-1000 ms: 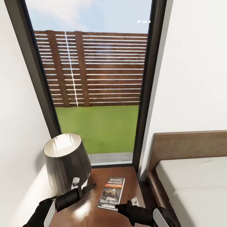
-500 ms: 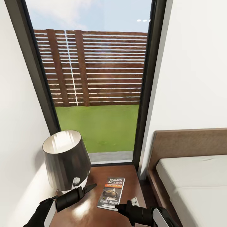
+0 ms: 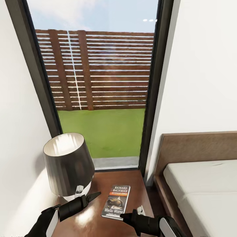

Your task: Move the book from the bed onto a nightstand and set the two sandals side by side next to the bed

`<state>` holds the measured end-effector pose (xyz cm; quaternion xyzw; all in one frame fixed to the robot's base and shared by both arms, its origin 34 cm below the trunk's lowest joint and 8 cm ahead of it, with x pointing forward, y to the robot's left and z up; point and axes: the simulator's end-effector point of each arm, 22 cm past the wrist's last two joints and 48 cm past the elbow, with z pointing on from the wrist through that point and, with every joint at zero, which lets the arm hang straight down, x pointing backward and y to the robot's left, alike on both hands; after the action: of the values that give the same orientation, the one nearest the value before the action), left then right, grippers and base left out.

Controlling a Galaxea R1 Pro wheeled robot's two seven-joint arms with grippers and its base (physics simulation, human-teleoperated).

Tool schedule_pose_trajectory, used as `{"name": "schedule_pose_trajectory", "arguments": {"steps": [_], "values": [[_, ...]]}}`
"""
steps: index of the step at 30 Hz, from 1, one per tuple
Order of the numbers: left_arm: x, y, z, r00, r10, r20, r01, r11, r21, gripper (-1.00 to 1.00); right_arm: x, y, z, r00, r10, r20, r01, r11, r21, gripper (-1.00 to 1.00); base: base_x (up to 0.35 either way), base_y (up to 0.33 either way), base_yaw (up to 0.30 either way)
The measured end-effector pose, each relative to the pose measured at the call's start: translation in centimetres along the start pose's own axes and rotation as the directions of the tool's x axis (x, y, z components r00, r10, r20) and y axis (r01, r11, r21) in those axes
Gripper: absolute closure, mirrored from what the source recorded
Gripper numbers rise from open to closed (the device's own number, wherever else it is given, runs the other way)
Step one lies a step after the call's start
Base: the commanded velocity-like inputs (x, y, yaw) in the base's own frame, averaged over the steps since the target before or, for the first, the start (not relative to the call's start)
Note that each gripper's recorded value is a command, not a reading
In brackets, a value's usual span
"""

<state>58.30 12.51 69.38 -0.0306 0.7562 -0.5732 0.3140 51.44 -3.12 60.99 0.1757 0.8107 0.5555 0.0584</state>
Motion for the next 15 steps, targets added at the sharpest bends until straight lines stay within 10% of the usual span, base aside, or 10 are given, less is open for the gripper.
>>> {"name": "schedule_pose_trajectory", "arguments": {"steps": [15], "values": [[1.6,2.5,0.3,1.0,0.001,0.0,-0.001,1.0,0.0,-1.0,0.0,-2.7,1.0,1.0,0.0,0.0,0.0,1.0,0.0,1.0,0.0,0.0,0.0]]}}
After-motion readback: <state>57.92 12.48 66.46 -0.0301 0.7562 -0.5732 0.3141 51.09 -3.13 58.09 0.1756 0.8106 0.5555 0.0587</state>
